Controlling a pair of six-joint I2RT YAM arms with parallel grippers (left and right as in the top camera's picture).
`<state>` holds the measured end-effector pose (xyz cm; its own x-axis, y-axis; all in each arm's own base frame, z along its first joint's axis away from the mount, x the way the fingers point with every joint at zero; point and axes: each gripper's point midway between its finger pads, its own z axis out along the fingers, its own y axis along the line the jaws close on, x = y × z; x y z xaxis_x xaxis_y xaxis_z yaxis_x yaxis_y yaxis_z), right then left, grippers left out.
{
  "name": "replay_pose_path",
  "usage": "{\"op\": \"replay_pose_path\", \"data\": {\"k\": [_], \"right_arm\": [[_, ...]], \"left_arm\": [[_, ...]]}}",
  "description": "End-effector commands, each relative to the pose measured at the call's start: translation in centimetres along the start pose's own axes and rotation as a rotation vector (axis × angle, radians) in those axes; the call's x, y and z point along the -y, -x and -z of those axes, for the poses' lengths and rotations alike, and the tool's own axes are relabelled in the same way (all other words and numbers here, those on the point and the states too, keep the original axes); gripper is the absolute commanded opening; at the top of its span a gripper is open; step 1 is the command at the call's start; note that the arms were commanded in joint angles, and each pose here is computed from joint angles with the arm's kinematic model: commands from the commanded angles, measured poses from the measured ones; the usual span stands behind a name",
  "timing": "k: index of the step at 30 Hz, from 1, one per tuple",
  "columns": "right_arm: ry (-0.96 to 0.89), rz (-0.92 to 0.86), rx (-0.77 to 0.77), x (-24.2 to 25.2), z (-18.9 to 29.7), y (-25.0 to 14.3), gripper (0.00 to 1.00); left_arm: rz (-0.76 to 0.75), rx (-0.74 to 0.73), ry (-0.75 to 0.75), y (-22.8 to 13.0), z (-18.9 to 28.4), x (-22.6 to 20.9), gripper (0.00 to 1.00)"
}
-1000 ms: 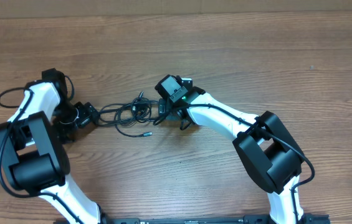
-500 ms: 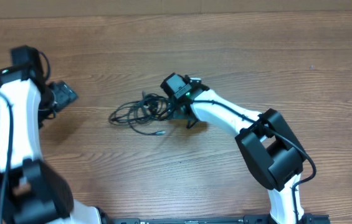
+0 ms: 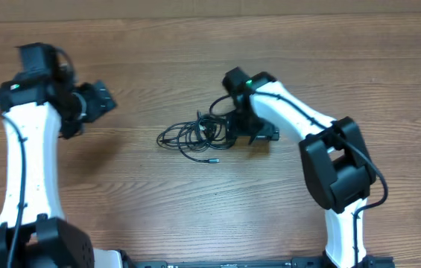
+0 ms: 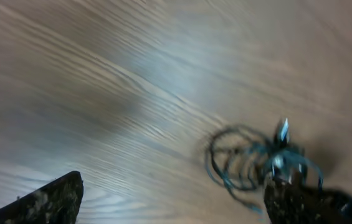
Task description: Untangle cables
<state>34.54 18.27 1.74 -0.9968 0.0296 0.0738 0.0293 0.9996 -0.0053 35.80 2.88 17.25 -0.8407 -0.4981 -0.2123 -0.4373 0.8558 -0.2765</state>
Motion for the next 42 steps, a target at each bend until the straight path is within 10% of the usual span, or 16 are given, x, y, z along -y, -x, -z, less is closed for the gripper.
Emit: {"op": "replay_pose_path", "data": {"k": [1, 21, 37, 42], "right_arm": [[0.277, 0.135, -0.054, -3.1, 2.2, 0.2, 0.93], [0.263, 0.173, 0.007, -3.1, 1.1, 1.2, 1.0], [-0.009, 0.209, 0.106, -0.5, -2.7, 1.5, 1.0], [-0.134, 0.181, 0.117, 1.9, -2.8, 1.6, 1.0]], "left_arm": [[-0.143, -0.115, -0.039, -2.2, -2.8, 2.5, 0.94], [-0.283, -0.562, 0.129, -10.1, -18.7, 1.4, 0.93], [-0.259, -0.57, 0.403, -10.1, -18.5, -3.2, 0.81], [-0.219, -0.46, 0.739, -7.9, -16.0, -7.8, 0.86]]}}
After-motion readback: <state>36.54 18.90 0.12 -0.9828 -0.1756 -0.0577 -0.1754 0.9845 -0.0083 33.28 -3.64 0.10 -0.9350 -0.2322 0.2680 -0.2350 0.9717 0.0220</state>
